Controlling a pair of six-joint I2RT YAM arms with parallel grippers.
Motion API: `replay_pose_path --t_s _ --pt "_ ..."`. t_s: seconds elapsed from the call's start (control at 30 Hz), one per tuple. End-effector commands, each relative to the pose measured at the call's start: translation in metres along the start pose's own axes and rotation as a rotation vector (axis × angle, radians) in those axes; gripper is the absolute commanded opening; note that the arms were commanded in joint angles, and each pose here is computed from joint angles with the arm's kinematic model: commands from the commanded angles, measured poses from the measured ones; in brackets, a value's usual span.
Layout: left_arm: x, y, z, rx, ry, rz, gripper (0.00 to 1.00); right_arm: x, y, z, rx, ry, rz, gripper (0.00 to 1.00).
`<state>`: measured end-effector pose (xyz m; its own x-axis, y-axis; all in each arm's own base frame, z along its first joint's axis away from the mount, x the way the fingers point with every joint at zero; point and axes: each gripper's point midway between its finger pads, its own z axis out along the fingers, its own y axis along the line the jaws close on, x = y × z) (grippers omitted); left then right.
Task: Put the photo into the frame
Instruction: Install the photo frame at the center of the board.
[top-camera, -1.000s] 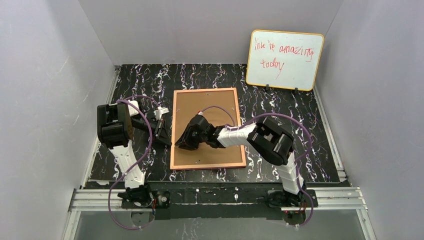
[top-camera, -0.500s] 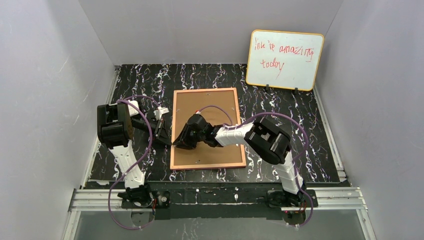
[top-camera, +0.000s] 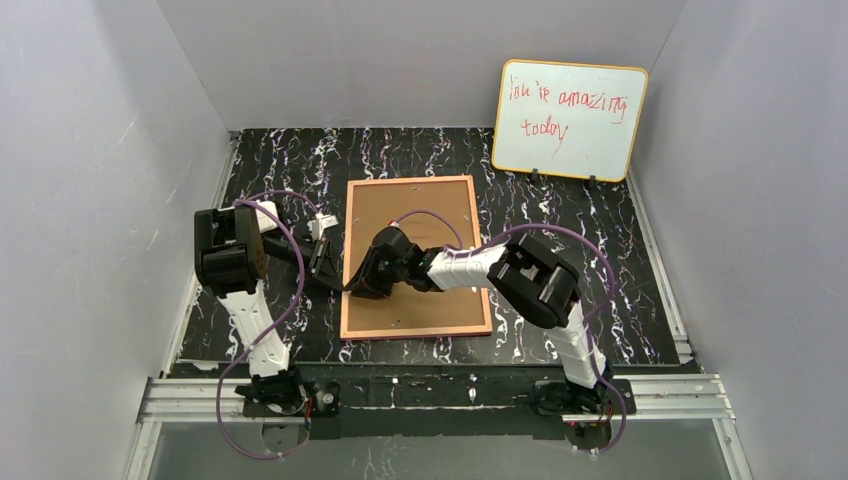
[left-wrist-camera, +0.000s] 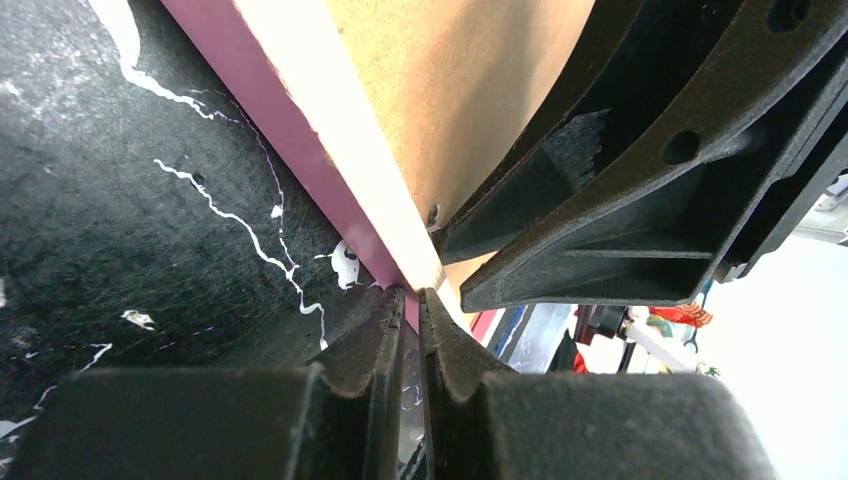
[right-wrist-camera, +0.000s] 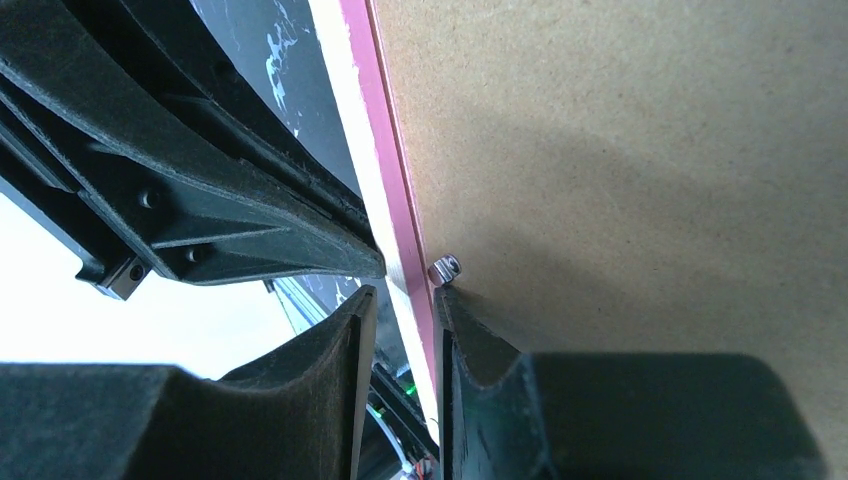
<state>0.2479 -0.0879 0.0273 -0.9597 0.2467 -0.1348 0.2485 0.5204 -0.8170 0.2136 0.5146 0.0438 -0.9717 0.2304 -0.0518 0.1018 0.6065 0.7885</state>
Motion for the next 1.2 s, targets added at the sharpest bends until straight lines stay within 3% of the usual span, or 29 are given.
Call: replay_pose_path --t_s 0.0,0.17,0.33,0.43,0.53,0.63,0.87,1.17 --pt "0.006 0.014 0.007 -0.043 0.027 0.090 0.04 -0.013 -0.024 0.024 0.064 -0.081 -0.020 0.35" --pt "0.006 0.013 0.007 -0.035 0.030 0.085 0.04 -0.015 -0.013 0.019 0.030 -0.085 -0.037 0.35" --pt "-0.010 0.011 -0.009 -0.036 0.009 0.090 0.06 -0.050 0.030 -0.028 -0.081 -0.181 -0.150 0.43" --pt "-0.034 0.013 -0.020 -0.035 -0.044 0.077 0.14 -0.082 0.044 -0.050 -0.123 -0.222 -0.164 0.50" --pt "-0.058 0.018 -0.025 -0.048 -0.095 0.052 0.31 -0.114 0.045 -0.053 -0.146 -0.232 -0.145 0.51" --pt "-0.084 0.031 -0.029 -0.090 -0.155 0.049 0.36 -0.146 0.045 -0.043 -0.173 -0.215 -0.123 0.50" --pt "-0.105 0.044 -0.015 -0.064 -0.166 0.003 0.32 -0.192 0.039 0.002 -0.156 -0.190 -0.121 0.48" --pt "-0.100 0.043 -0.002 -0.048 -0.135 0.010 0.24 -0.197 0.026 0.032 -0.131 -0.164 -0.084 0.45"
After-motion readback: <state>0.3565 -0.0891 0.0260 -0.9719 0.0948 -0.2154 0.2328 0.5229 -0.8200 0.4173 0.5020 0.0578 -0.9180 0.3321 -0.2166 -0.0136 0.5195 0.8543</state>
